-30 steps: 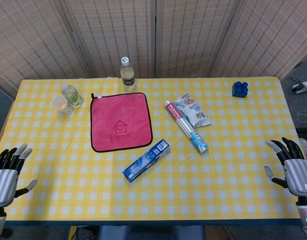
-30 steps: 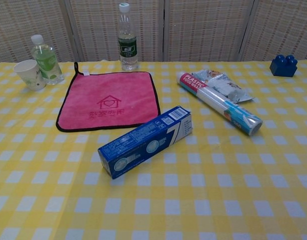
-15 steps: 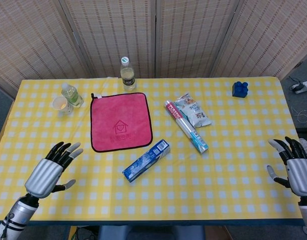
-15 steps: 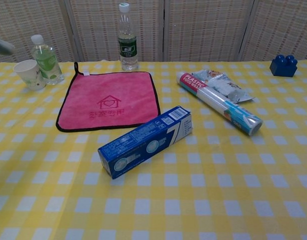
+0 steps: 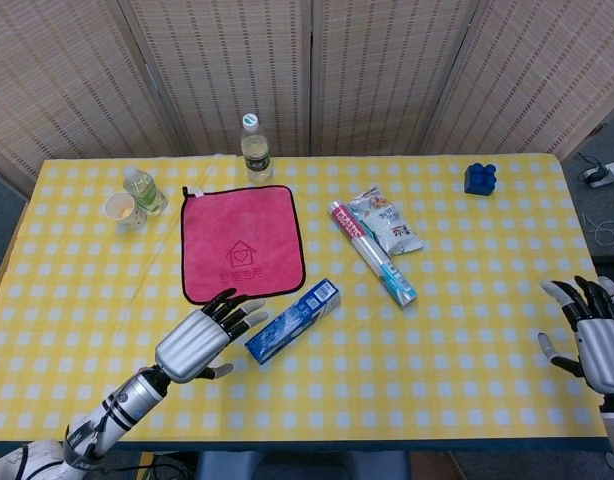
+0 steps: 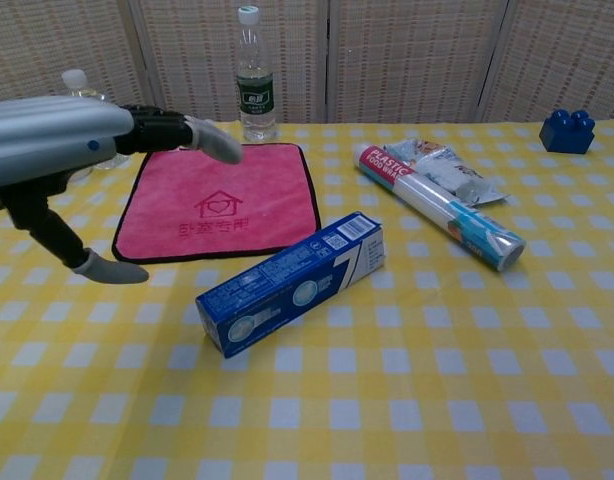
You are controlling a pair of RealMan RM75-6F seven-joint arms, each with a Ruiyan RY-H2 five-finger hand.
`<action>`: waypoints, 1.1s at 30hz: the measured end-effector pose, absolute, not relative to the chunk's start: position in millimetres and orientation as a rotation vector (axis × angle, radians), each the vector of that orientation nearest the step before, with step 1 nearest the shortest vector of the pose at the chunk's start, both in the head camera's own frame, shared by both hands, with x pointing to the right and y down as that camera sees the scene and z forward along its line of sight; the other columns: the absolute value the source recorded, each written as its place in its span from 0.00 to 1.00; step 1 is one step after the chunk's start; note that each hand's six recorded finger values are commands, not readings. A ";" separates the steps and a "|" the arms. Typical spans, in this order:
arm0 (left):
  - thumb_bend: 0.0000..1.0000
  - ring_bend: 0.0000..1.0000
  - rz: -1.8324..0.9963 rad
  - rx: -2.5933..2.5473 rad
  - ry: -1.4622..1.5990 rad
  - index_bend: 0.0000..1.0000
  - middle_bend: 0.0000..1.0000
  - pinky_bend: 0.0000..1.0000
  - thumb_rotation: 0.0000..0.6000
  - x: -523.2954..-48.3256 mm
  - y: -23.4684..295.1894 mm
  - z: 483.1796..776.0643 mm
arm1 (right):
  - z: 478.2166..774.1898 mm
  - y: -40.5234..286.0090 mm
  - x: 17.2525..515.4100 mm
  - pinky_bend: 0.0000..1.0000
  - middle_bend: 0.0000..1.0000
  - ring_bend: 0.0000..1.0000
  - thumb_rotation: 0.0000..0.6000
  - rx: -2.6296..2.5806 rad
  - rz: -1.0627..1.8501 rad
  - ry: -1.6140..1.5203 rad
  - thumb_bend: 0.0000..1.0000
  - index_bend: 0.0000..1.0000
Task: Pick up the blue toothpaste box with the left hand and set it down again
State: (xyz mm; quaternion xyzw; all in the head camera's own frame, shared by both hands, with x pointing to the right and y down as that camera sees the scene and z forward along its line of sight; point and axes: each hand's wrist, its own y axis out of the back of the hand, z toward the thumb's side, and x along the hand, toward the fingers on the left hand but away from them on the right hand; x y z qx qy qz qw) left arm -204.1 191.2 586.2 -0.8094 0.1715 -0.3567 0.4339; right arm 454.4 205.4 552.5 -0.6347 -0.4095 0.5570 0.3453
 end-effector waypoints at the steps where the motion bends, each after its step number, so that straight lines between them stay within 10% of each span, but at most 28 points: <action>1: 0.20 0.09 -0.890 -2.022 0.419 0.14 0.11 0.04 1.00 -199.2 191.1 589.1 | 552.8 205.5 454.7 0.06 0.17 0.04 1.00 -1.649 1.447 -1.064 0.32 0.16; 33: 0.20 0.09 -1.126 -1.955 0.284 0.09 0.11 0.04 1.00 -109.0 194.3 674.7 | 551.1 211.2 466.6 0.06 0.17 0.04 1.00 -1.634 1.471 -1.096 0.32 0.15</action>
